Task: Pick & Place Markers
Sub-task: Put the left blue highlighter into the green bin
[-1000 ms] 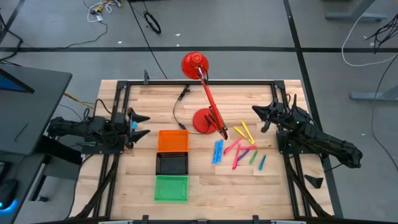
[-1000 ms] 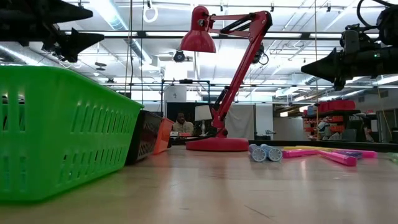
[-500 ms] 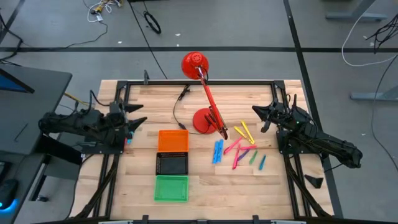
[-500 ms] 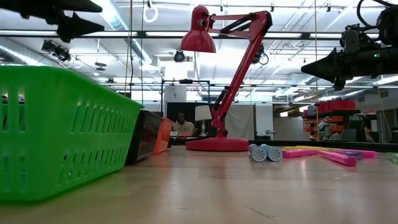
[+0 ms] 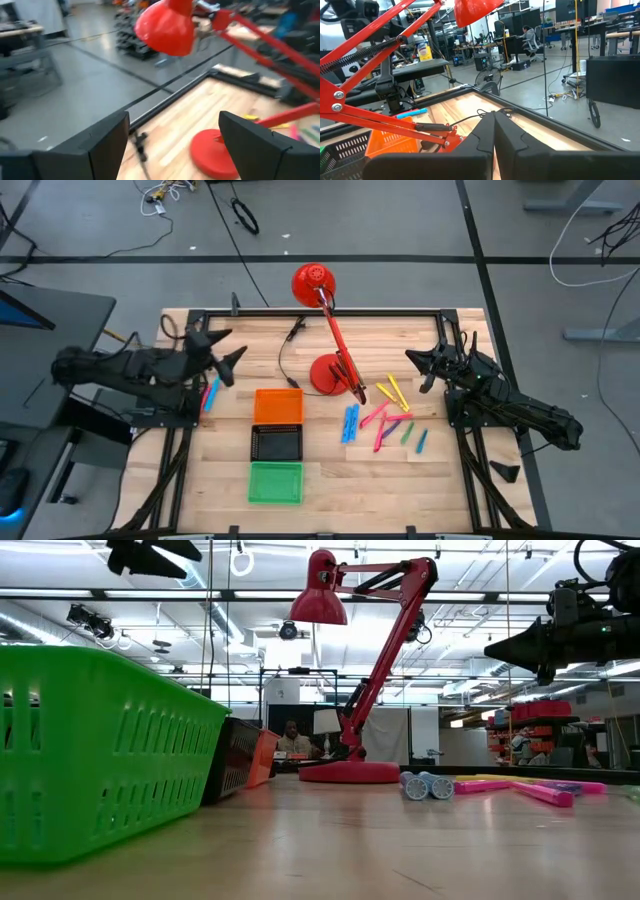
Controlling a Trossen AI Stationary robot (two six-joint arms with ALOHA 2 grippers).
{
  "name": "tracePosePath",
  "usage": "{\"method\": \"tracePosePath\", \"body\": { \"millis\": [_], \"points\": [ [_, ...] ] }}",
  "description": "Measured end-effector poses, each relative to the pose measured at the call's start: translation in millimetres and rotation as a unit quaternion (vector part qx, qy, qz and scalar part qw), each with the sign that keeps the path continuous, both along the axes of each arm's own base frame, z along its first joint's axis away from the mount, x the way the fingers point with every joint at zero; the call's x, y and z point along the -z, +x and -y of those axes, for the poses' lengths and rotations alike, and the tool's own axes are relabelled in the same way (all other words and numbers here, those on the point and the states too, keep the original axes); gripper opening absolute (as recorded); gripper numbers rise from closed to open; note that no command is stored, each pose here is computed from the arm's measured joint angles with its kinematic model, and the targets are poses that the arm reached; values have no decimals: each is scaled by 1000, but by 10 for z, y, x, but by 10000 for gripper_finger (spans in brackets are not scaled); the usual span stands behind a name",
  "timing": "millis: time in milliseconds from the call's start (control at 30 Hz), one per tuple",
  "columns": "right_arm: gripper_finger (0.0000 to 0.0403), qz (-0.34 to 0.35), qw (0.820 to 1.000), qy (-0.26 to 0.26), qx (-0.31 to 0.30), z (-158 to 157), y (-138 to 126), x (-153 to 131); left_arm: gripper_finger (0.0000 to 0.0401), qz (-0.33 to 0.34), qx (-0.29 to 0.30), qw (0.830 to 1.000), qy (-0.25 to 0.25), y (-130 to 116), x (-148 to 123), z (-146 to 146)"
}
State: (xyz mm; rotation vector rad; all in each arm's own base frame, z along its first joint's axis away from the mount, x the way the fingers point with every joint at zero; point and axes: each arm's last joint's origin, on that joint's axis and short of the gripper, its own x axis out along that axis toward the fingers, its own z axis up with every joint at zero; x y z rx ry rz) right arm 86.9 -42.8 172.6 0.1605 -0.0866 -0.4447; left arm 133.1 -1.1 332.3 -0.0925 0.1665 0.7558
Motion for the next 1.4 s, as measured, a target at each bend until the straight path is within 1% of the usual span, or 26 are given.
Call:
{"method": "tracePosePath", "body": {
  "millis": [233,367,500,567,667,733,867,1033,1133,1233,1400],
  "points": [
    [10,0,1000,0,0,0,0,-1,314,-45,-31,998,-22,316,-139,53],
    [10,0,1000,0,0,0,0,-1,314,-52,-42,997,-44,468,-161,81],
    [10,0,1000,0,0,0,0,-1,314,-50,-51,994,-84,546,-163,85],
    [10,0,1000,0,0,0,0,-1,314,-49,-58,990,-121,544,-138,43],
    [10,0,1000,0,0,0,0,0,314,-57,-72,977,-190,492,-118,-73],
    [10,0,1000,0,0,0,0,-1,314,-74,-79,968,-228,439,-128,-146],
    [10,0,1000,0,0,0,0,-1,314,-101,-87,950,-283,362,-146,-265],
    [10,0,1000,0,0,0,0,-1,314,-127,-119,919,-353,240,-134,-388],
    [10,0,1000,0,0,0,0,-1,314,-148,-152,899,-383,143,-123,-445],
    [10,0,1000,0,0,0,0,1,314,-171,-177,883,-399,57,-111,-490],
    [10,0,1000,0,0,0,0,-1,314,-208,-189,862,-423,-42,-88,-555]
  ]
}}
